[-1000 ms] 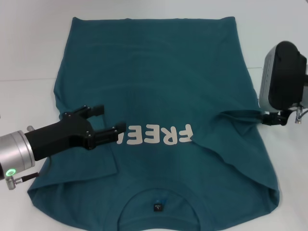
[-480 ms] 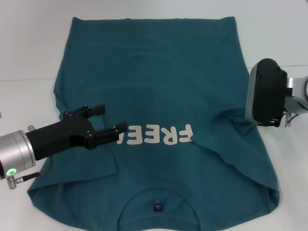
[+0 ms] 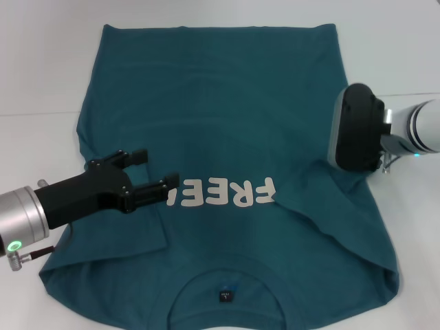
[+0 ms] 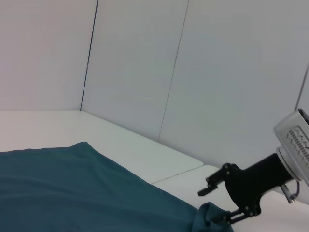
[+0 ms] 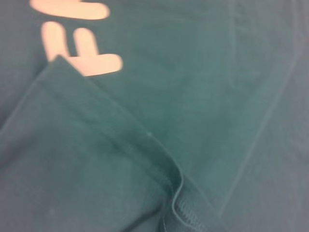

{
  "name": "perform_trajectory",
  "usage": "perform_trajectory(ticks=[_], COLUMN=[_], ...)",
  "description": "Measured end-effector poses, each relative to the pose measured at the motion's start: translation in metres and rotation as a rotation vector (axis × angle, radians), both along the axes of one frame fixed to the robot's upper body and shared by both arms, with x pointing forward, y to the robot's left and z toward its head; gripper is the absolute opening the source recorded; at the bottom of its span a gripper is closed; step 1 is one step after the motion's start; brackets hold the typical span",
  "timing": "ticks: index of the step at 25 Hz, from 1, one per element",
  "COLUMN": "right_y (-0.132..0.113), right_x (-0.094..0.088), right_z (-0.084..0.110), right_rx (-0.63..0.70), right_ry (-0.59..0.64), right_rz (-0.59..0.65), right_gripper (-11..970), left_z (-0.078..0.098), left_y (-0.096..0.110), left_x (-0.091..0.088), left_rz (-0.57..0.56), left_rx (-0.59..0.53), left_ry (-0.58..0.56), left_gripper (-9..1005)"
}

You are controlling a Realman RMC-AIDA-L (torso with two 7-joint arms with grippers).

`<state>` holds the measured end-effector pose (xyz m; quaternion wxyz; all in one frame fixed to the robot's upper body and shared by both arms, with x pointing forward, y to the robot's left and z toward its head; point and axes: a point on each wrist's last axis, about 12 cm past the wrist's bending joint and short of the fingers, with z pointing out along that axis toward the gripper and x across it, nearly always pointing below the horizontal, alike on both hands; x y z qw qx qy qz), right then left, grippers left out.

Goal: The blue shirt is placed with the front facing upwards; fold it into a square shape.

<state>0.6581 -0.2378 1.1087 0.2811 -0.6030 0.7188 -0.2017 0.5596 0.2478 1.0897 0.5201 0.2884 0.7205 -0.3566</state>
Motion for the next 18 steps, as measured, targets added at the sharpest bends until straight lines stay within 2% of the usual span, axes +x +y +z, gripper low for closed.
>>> perform_trajectory(ticks=[11, 15, 18], right_y=[-0.009, -0.016, -0.019], right_x=[0.014, 0.017, 0.011], right_z=[0.014, 0.030, 0.039], right_rx=[0.086, 0.170, 0.230], right_ry=[-0.054, -0.061, -0.015], right_rz=[-0.097, -0.165, -0.184], right_gripper=[584, 584, 585], left_z=[0.000, 0.000, 0.000], left_y=[0.001, 0.001, 0.002], left_x=[0.001, 0.001, 0.001], left_rz=[0.012, 0.014, 0.016], left_rx=[0.002, 0.003, 0.003], left_ry=[-0.003, -0.004, -0.004], left_gripper=[906, 906, 906])
